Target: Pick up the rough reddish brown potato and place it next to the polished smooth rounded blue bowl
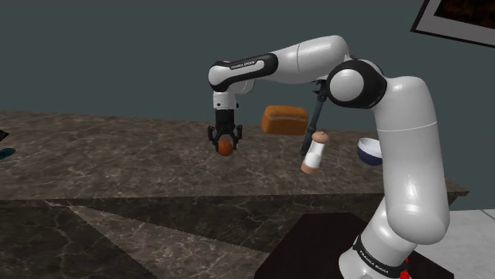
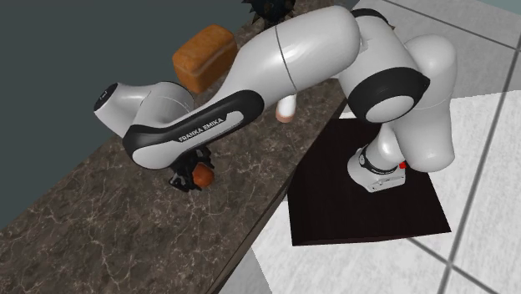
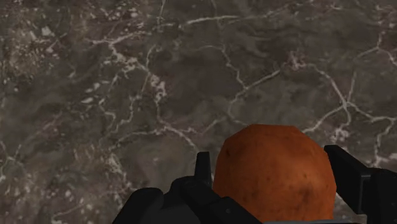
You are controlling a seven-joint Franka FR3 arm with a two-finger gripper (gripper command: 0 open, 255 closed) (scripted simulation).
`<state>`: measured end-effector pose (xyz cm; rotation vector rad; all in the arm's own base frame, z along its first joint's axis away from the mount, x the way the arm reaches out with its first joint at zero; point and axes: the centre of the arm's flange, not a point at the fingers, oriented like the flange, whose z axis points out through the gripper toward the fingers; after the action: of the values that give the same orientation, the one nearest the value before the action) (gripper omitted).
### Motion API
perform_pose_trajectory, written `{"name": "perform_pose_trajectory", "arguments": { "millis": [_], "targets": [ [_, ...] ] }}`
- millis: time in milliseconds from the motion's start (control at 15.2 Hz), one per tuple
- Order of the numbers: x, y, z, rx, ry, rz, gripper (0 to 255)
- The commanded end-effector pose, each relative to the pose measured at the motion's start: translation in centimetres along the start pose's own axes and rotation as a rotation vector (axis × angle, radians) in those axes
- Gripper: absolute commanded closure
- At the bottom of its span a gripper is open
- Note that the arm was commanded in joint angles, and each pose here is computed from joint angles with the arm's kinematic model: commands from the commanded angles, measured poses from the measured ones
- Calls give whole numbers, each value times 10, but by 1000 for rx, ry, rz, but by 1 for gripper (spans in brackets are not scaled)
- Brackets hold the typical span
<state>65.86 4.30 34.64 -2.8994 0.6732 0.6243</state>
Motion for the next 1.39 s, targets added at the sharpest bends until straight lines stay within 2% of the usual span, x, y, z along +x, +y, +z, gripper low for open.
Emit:
{"name": "perform_pose_trajectory", "arguments": {
  "millis": [0,1320],
  "targets": [
    [-4,0,-10,0,0,0,255],
    [-48,-1,-106,0,0,0,255]
  ]
}}
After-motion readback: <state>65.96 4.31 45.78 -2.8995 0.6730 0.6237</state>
